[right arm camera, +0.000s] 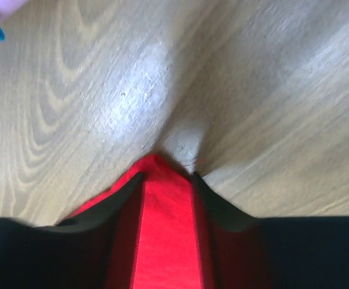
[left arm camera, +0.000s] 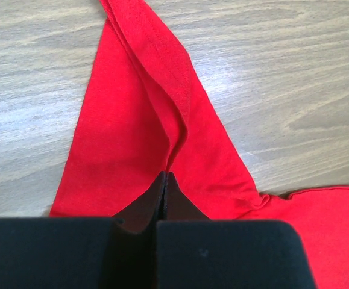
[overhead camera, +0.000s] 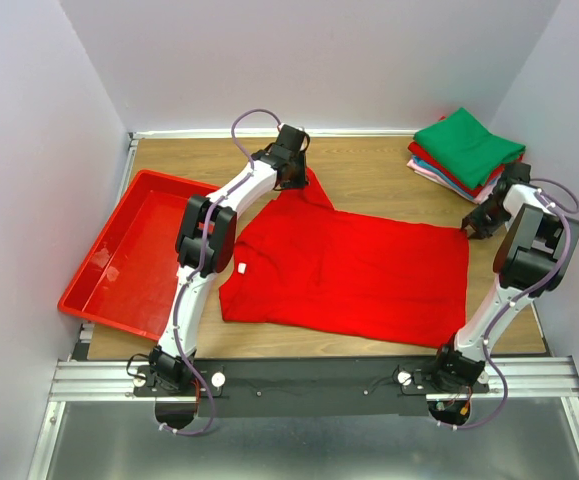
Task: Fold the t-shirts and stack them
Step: Fold the tshirt
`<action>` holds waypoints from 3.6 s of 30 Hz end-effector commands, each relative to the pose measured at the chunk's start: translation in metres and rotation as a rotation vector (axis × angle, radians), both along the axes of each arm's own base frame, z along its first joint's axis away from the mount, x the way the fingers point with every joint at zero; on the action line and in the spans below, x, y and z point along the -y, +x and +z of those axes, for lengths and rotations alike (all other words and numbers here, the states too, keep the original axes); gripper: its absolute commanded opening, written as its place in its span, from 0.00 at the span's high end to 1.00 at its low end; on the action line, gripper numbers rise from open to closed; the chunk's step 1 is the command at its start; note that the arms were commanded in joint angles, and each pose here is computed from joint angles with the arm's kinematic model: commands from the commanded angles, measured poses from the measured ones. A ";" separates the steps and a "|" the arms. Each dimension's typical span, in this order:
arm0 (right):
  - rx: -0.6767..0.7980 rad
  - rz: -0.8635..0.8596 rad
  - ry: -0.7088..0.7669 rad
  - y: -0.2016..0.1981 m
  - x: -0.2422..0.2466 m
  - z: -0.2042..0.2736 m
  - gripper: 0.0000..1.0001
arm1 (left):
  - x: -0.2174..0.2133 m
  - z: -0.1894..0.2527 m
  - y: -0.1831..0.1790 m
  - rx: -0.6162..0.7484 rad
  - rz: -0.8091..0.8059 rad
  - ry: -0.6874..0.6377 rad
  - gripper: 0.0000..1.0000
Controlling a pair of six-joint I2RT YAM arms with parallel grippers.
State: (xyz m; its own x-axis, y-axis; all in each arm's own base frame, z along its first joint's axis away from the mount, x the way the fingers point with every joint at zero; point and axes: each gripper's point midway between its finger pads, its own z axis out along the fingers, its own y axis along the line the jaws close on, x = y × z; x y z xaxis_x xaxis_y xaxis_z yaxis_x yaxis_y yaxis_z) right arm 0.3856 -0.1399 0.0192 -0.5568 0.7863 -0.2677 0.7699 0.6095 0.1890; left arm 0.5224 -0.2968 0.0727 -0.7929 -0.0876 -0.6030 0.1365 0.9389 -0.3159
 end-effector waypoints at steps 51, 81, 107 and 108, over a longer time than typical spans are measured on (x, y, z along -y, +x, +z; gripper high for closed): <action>0.120 0.099 -0.135 -0.109 -0.035 0.072 0.99 | -0.048 0.087 -0.199 0.020 -0.005 -0.007 1.00; 0.034 0.032 -0.152 -0.159 -0.045 0.071 0.99 | -0.077 0.076 -0.305 -0.082 -0.069 -0.049 1.00; 0.081 -0.050 -0.061 -0.142 -0.055 0.075 0.51 | -0.018 0.041 -0.184 -0.114 -0.248 0.062 0.44; 0.078 -0.031 -0.021 -0.139 -0.061 0.069 0.51 | -0.018 0.036 -0.180 -0.119 -0.257 0.065 0.44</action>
State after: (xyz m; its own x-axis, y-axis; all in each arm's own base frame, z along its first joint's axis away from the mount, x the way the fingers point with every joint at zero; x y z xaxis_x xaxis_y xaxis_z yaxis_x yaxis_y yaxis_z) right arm 0.2339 -0.0908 0.1084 -0.4763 0.7781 -0.4096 0.7914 0.5824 0.1860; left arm 0.3223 -0.2793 0.1195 -0.8603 0.1065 -0.4985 0.2817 0.9144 -0.2908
